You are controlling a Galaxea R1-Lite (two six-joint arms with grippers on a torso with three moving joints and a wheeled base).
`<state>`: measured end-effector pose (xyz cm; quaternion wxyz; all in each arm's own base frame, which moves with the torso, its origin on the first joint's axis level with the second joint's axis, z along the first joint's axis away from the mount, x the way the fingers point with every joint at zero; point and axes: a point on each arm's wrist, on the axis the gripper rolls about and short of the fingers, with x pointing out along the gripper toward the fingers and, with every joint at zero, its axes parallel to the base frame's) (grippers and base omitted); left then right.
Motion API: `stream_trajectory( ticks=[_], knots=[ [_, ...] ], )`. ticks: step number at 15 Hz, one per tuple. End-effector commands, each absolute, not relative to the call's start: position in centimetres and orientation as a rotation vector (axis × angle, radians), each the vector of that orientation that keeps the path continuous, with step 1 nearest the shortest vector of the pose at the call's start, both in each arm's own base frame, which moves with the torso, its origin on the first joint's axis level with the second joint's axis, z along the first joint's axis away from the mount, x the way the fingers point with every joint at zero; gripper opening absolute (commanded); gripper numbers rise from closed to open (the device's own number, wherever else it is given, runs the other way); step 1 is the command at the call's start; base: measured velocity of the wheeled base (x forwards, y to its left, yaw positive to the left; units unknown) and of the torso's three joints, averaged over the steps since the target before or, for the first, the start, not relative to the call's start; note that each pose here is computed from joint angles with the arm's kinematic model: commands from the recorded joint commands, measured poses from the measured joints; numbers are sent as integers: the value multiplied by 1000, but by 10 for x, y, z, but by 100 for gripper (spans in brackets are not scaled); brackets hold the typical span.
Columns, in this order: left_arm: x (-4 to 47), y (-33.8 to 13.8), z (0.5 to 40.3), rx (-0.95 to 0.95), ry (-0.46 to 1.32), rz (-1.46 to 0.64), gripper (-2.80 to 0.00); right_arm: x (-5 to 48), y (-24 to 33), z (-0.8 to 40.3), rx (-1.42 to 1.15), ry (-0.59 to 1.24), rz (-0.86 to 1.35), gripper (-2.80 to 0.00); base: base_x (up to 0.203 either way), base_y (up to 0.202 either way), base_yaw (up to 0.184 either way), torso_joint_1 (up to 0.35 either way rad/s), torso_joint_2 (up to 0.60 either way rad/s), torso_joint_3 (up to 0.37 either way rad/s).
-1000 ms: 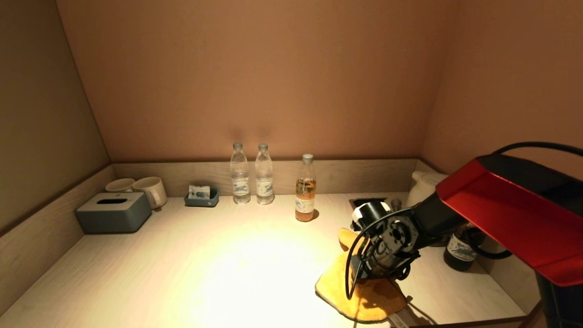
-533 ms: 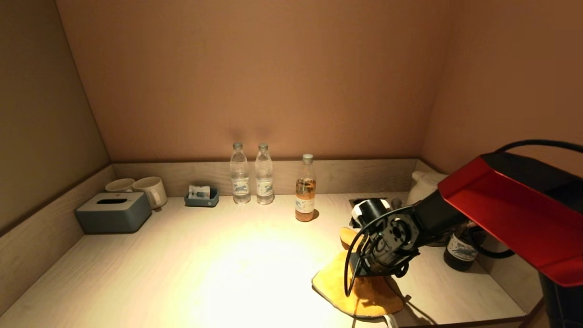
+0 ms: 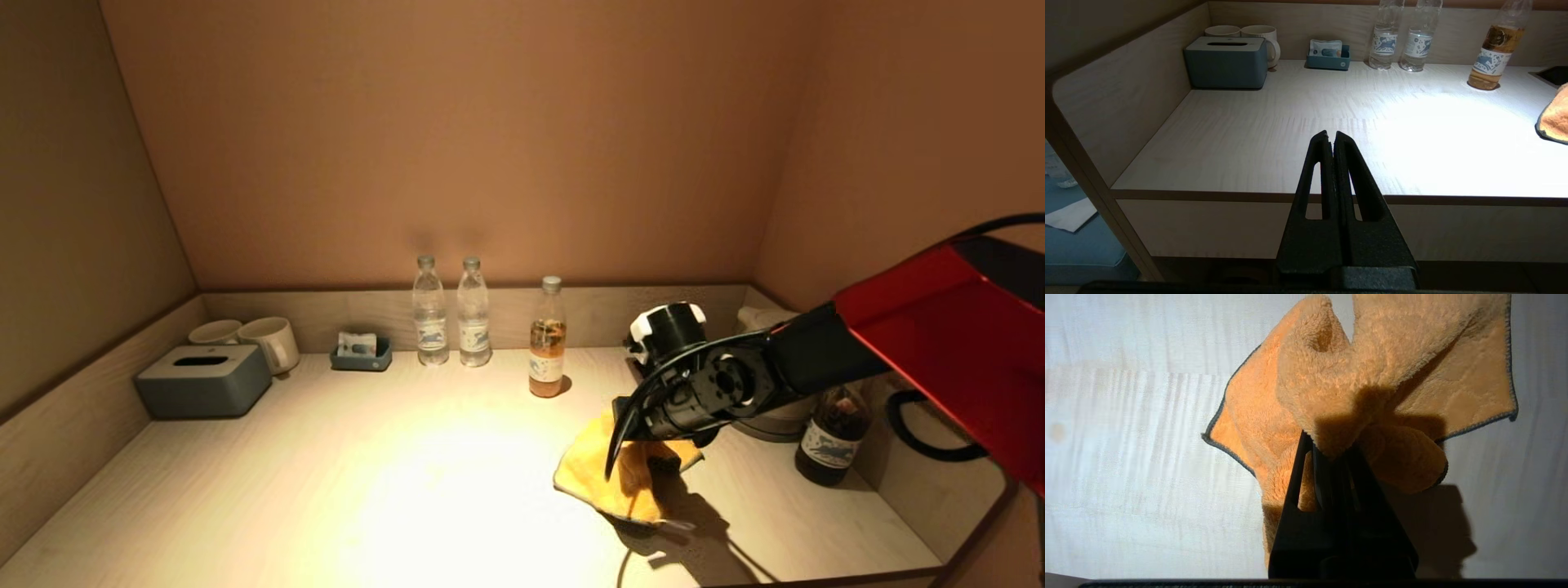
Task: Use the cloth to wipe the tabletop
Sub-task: Pick up the tablecloth, then sweep the stains on the table
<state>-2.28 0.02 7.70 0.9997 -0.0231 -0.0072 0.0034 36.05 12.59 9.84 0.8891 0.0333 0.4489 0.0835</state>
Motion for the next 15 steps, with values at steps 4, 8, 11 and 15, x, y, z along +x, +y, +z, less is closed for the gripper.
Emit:
stream_trajectory(
  ticks=[4,8,11,15],
  knots=[
    [-23,0,77,-48,-16,7,-280,353,195,146,38,780,355,-280,0,0,0,0,0,0],
    [-23,0,77,-48,-16,7,-280,350,236,163,10,753,442,-280,0,0,0,0,0,0],
    [-23,0,77,-48,-16,7,-280,358,257,138,-30,811,459,-280,0,0,0,0,0,0],
    [-23,0,77,-48,-16,7,-280,364,282,104,-85,852,490,-280,0,0,0,0,0,0]
  ],
)
